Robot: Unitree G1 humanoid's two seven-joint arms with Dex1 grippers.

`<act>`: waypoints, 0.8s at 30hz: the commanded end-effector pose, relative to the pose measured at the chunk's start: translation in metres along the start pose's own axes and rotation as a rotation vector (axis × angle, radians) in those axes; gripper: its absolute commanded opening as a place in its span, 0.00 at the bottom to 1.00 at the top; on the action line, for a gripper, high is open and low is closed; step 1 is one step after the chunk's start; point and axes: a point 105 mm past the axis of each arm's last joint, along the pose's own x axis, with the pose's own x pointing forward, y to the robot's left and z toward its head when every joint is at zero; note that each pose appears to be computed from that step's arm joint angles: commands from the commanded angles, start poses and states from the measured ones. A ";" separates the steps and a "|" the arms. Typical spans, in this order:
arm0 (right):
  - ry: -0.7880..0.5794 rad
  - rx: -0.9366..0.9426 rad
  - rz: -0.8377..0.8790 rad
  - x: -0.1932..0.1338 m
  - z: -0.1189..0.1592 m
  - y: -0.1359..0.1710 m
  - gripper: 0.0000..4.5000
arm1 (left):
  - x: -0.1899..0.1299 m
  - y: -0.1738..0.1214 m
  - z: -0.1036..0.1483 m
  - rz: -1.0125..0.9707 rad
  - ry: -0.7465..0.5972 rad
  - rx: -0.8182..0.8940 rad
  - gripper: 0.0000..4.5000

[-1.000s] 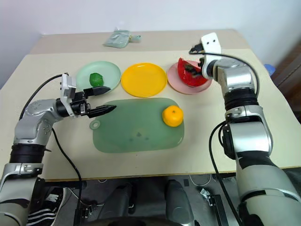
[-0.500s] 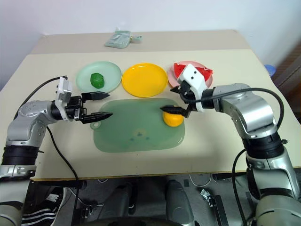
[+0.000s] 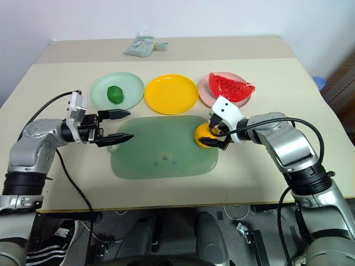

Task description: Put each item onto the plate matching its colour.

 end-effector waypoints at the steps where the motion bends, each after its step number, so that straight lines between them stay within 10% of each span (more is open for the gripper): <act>1: -0.001 0.021 0.017 0.005 -0.002 0.004 0.99 | -0.002 -0.005 0.005 -0.017 0.016 0.043 1.00; 14: -0.022 0.057 0.031 0.008 0.006 0.002 0.74 | -0.003 0.000 0.010 0.026 -0.015 0.088 1.00; 24: -0.290 0.032 -0.205 0.039 0.098 -0.045 0.74 | -0.002 0.042 0.011 0.327 -0.051 0.166 1.00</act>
